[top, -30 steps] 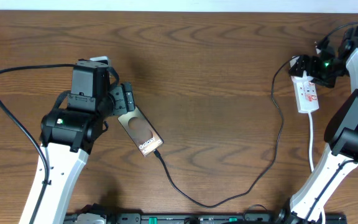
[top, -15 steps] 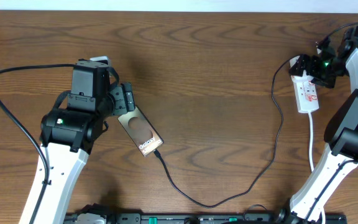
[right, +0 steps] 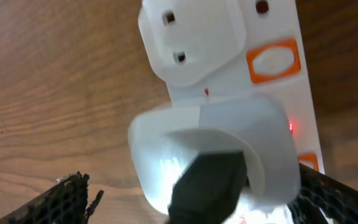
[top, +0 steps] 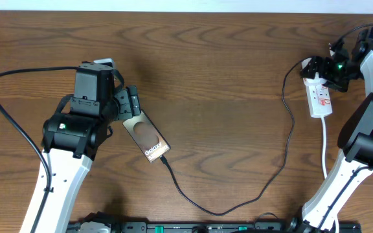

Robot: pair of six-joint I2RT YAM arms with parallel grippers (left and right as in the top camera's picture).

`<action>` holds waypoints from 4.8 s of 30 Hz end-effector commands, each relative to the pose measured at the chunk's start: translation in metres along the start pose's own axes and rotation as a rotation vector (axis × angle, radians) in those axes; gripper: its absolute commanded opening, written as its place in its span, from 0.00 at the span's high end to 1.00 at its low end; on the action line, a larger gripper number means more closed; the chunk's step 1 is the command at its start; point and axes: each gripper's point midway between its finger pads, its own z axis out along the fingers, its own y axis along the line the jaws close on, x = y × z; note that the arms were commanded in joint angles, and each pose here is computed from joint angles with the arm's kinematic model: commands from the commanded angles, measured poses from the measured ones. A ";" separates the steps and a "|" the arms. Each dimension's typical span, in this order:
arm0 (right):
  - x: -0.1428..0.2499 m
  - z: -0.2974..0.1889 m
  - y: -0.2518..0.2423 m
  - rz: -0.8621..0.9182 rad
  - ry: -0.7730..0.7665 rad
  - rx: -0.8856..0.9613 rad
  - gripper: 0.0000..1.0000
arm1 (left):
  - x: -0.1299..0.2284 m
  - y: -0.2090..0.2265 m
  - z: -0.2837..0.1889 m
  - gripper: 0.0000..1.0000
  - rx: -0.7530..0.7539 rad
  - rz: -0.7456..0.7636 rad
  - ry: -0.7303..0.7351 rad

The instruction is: Plug charger to phone and switch on socket

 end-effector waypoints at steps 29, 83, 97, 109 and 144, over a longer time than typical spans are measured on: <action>0.057 -0.217 0.052 0.149 -0.162 0.166 0.01 | -0.004 0.002 -0.002 0.14 -0.016 0.013 -0.013; 0.086 -0.263 0.076 0.117 -0.244 0.160 0.01 | 0.027 0.037 -0.056 0.13 0.218 -0.096 -0.876; 0.086 -0.263 0.076 0.117 -0.244 0.160 0.01 | 0.102 0.083 0.021 0.13 0.117 -0.208 -0.718; 0.086 -0.263 0.077 0.117 -0.244 0.159 0.01 | 0.104 0.073 0.015 0.13 0.068 0.091 -0.743; 0.077 -0.273 0.065 0.051 -0.302 0.254 0.01 | 0.104 0.073 0.015 0.13 0.082 0.054 -0.742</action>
